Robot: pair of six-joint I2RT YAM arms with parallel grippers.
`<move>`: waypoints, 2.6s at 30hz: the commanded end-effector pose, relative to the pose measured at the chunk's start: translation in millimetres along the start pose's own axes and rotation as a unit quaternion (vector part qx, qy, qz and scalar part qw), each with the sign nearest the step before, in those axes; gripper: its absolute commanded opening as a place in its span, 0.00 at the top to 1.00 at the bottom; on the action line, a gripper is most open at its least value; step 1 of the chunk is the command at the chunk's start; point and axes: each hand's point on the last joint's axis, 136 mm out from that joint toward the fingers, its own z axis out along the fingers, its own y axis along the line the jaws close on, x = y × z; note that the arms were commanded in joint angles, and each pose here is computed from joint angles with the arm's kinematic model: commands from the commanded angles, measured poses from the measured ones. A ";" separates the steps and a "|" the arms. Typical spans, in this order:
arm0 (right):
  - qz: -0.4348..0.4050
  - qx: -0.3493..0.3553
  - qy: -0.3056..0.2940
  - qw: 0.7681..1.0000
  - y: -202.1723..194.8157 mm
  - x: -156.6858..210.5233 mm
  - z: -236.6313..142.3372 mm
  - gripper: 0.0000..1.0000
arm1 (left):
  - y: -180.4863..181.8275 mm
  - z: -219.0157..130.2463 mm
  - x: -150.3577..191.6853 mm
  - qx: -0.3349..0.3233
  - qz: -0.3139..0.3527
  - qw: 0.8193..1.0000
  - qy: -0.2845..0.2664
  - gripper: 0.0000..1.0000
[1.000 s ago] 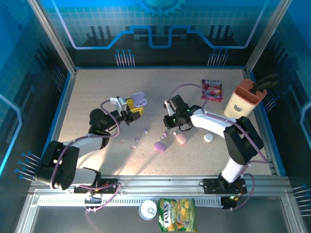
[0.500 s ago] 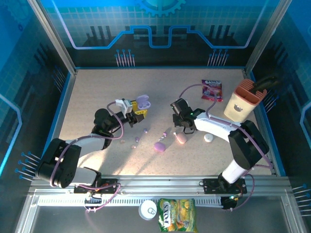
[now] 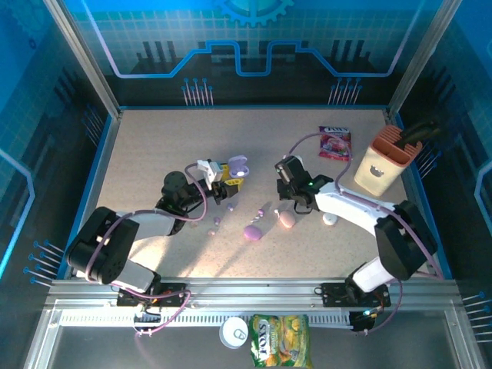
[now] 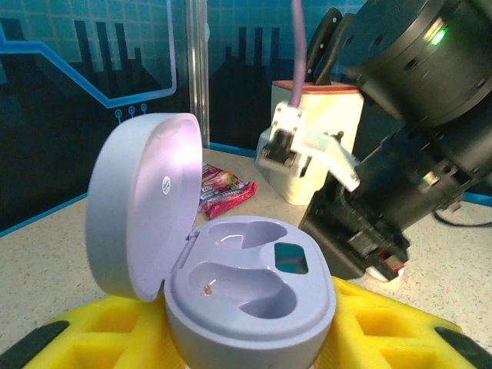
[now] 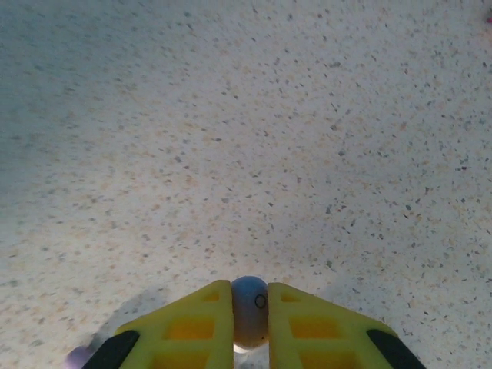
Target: Insert wireless bluetooth earbuds into charging case
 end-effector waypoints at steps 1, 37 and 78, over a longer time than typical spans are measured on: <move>0.001 -0.035 -0.034 0.999 6.7 -14.2 -20.8 0.87 | 1.2 9.4 -3.3 0.001 0.015 1.000 -0.003 0.59; -0.220 -0.377 -0.198 0.878 122.9 -40.0 -138.8 0.88 | -51.3 0.8 20.6 0.133 -0.014 0.990 0.038 0.59; -0.021 -0.348 -0.163 0.923 64.2 -36.1 -95.4 0.45 | -35.6 -21.6 -8.2 0.096 0.004 0.995 -0.008 0.59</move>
